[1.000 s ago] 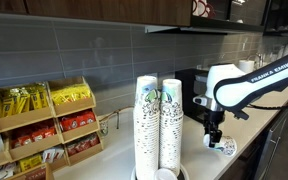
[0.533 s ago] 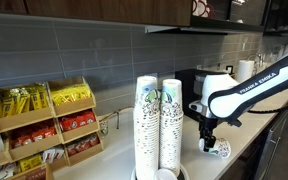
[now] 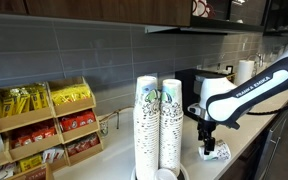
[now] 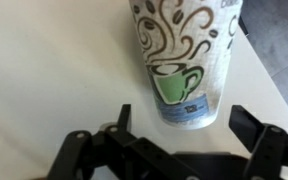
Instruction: Pick up one paper cup from the right stack and put it the right way up on the kitchen counter
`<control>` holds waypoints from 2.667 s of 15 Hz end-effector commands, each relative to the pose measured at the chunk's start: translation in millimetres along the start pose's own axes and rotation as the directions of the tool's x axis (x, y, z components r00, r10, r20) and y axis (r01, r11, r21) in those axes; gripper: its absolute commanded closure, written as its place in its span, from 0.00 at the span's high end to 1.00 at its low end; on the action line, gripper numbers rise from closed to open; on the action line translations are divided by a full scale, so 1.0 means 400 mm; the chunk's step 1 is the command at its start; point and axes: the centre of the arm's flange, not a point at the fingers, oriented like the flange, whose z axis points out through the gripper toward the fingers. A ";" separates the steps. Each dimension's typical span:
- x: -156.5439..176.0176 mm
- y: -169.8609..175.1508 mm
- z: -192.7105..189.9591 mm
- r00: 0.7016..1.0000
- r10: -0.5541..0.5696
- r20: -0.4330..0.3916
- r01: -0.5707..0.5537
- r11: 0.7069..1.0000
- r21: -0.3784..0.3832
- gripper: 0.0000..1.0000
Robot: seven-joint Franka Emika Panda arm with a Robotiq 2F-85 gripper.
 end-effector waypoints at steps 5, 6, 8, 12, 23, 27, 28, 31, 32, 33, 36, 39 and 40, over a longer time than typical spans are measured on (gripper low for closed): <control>0.004 0.014 0.003 1.000 -0.010 0.000 0.010 1.000 -0.011 1.00; 0.004 0.014 -0.013 1.000 -0.005 0.003 0.005 1.000 -0.017 1.00; -0.012 0.028 -0.070 1.000 0.022 -0.021 -0.022 0.999 -0.033 1.00; -0.101 0.078 -0.145 0.979 0.201 -0.028 -0.201 0.980 -0.007 1.00; -0.350 0.113 -0.135 0.771 0.636 0.006 -0.602 0.727 0.329 1.00; -0.379 0.103 -0.083 0.685 0.729 -0.014 -0.646 0.616 0.450 1.00; -0.381 0.100 -0.071 0.666 0.745 -0.018 -0.651 0.594 0.473 1.00; -0.387 0.088 -0.039 0.619 0.785 -0.012 -0.662 0.531 0.529 1.00; -0.388 0.086 -0.030 0.604 0.797 -0.011 -0.664 0.511 0.547 1.00; -0.389 0.083 -0.023 0.592 0.806 -0.008 -0.666 0.494 0.559 1.00; -0.389 0.080 -0.006 0.557 0.831 -0.007 -0.665 0.450 0.596 1.00; -0.389 0.079 0.005 0.529 0.849 -0.010 -0.659 0.418 0.625 1.00; -0.389 0.079 0.009 0.523 0.853 -0.009 -0.658 0.410 0.631 0.97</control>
